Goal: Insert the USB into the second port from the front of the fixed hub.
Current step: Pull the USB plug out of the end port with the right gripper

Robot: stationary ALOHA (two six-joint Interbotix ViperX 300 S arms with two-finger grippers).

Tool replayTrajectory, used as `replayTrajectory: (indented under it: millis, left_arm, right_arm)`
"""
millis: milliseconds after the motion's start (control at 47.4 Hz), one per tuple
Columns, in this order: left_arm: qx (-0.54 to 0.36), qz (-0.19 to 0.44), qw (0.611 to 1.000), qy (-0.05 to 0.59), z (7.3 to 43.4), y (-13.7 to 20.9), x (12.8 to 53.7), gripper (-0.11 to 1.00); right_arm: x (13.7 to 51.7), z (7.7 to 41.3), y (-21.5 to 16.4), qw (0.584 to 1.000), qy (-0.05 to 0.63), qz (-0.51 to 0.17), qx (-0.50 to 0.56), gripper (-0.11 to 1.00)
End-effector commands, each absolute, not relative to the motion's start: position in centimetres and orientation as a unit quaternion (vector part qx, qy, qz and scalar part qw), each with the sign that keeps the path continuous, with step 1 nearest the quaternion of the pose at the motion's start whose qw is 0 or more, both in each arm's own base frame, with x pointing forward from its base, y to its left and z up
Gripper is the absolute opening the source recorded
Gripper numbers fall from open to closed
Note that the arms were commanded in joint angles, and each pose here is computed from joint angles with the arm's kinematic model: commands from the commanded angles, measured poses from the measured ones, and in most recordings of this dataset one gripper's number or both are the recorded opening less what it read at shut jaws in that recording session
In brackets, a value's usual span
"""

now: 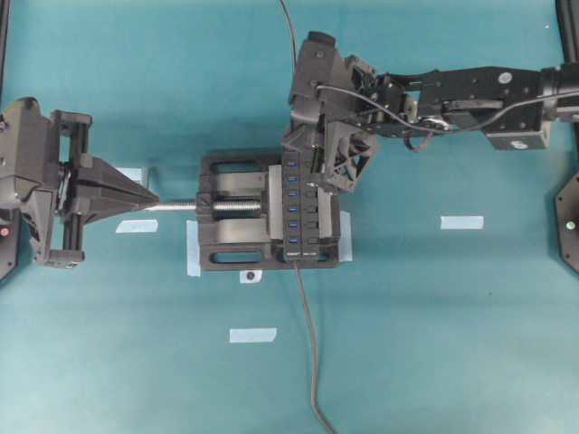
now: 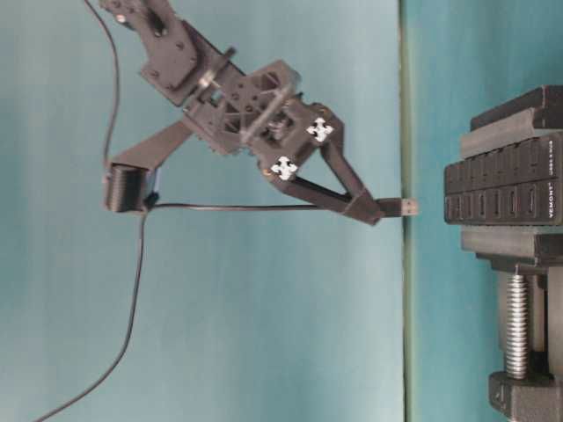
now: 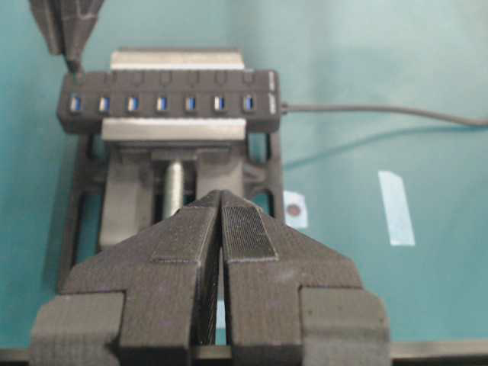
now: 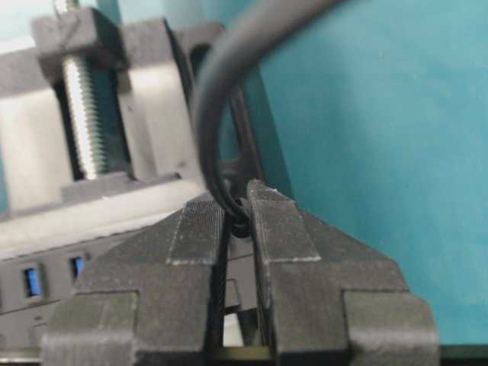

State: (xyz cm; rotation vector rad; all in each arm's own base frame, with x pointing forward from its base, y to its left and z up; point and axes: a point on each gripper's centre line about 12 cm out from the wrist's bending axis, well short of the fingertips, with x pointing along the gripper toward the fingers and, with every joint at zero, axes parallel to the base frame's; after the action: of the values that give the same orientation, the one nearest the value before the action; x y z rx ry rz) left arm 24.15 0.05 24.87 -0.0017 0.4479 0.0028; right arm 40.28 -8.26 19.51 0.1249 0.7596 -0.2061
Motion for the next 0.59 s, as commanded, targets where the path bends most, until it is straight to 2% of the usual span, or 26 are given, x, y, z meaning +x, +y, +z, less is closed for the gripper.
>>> replayTrajectory:
  millis: [0,253,570]
  left_arm:
    - [-0.002,0.002,0.978,0.209,25.5,0.0,24.4,0.00]
    - [-0.002,0.002,0.978,0.210,25.5,0.0,24.3,0.00]
    - [-0.002,0.002,0.978,0.210,25.5,0.0,24.3,0.00]
  right_arm:
    - [40.5,22.5,-7.9,0.935,0.332,-0.102,0.072,0.07]
    - [40.3,23.8,-7.3,0.940,0.317,-0.100,0.081,0.07]
    - [40.4,23.8,-6.6,0.940,0.317,-0.092,0.081,0.07]
